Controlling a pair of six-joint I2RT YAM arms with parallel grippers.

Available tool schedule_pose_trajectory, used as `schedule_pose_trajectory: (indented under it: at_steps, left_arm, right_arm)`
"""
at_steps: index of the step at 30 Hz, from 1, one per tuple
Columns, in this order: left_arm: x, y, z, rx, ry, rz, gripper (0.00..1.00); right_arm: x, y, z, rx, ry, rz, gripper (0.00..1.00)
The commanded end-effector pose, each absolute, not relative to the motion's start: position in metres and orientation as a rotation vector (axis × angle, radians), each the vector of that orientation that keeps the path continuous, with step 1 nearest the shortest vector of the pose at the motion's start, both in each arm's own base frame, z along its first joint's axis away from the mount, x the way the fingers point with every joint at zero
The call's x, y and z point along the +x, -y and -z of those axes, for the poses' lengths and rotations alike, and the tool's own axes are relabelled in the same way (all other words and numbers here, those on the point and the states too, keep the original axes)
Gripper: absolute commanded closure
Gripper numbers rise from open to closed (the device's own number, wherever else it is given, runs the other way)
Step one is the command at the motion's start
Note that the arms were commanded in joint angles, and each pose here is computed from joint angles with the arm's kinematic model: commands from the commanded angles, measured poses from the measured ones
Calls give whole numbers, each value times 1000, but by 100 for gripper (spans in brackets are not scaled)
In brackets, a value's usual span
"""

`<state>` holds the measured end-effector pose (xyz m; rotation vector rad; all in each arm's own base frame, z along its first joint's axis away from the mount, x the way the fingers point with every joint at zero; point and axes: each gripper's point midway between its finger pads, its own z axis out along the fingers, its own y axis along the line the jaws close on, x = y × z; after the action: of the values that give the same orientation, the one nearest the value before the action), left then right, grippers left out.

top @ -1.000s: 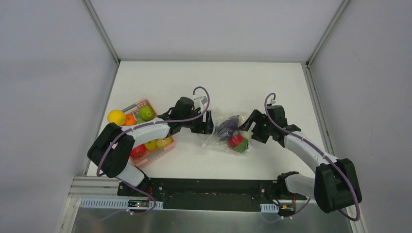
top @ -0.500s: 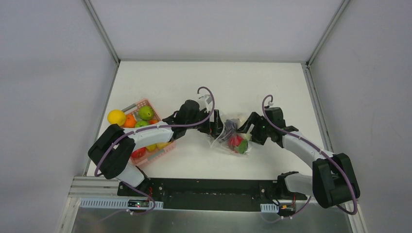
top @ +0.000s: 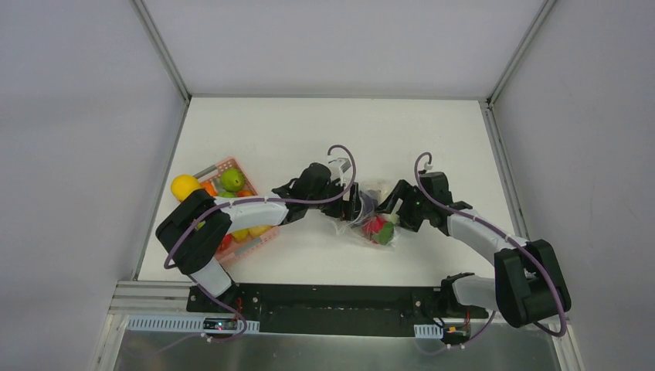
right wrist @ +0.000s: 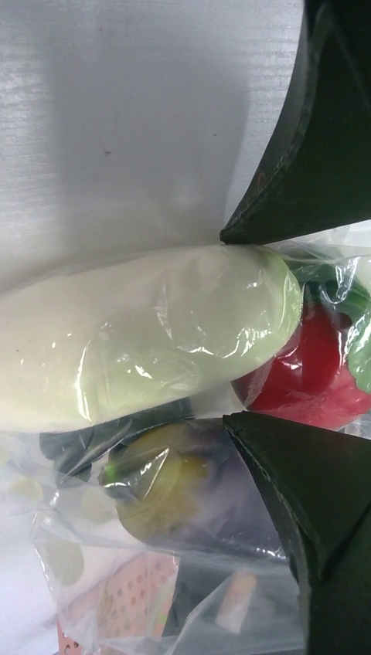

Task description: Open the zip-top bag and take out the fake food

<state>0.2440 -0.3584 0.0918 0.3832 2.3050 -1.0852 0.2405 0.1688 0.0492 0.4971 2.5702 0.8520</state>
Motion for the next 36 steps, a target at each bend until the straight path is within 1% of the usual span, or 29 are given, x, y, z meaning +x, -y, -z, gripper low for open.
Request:
schedule_pose_trajectory:
  at_steps: [1,5,9,10,12,13,19,22,24,30,33,36]
  left_arm:
    - [237,375,-101,475,-2275,1129,20]
    - [238,367,-105,461,-2289,1074,33]
    - [239,348,-121,485,-2286,960,49]
    - [239,341,-125,494,-2292,922,60]
    - [235,328,-128,508,-2321,848,75]
    - [233,322,-130,518,-2328,821,77]
    - [213,285,-142,591,-2407,684,78]
    - [204,260,-146,593,-2468,567,79]
    - [201,240,-150,559,-2493,471,81]
    - [188,180,-161,482,-2514,230,82]
    - [183,141,-168,371,-2517,71,85]
    - [179,111,-175,237,-2492,0,85]
  right_arm:
    - [238,-175,-48,479,-2577,-884,19]
    - [238,-170,-46,482,-2578,-845,19]
    - [237,-163,-44,492,-2570,-792,19]
    - [237,-162,-43,495,-2568,-780,19]
    - [237,-159,-42,502,-2567,-761,19]
    - [237,-158,-41,504,-2569,-749,19]
    - [239,-152,-41,508,-2565,-701,19]
    - [240,-149,-41,501,-2559,-680,19]
    - [241,-149,-41,500,-2557,-676,19]
    - [241,-147,-39,500,-2559,-657,19]
    - [241,-146,-38,493,-2561,-653,19]
    - [242,-146,-38,480,-2563,-645,19]
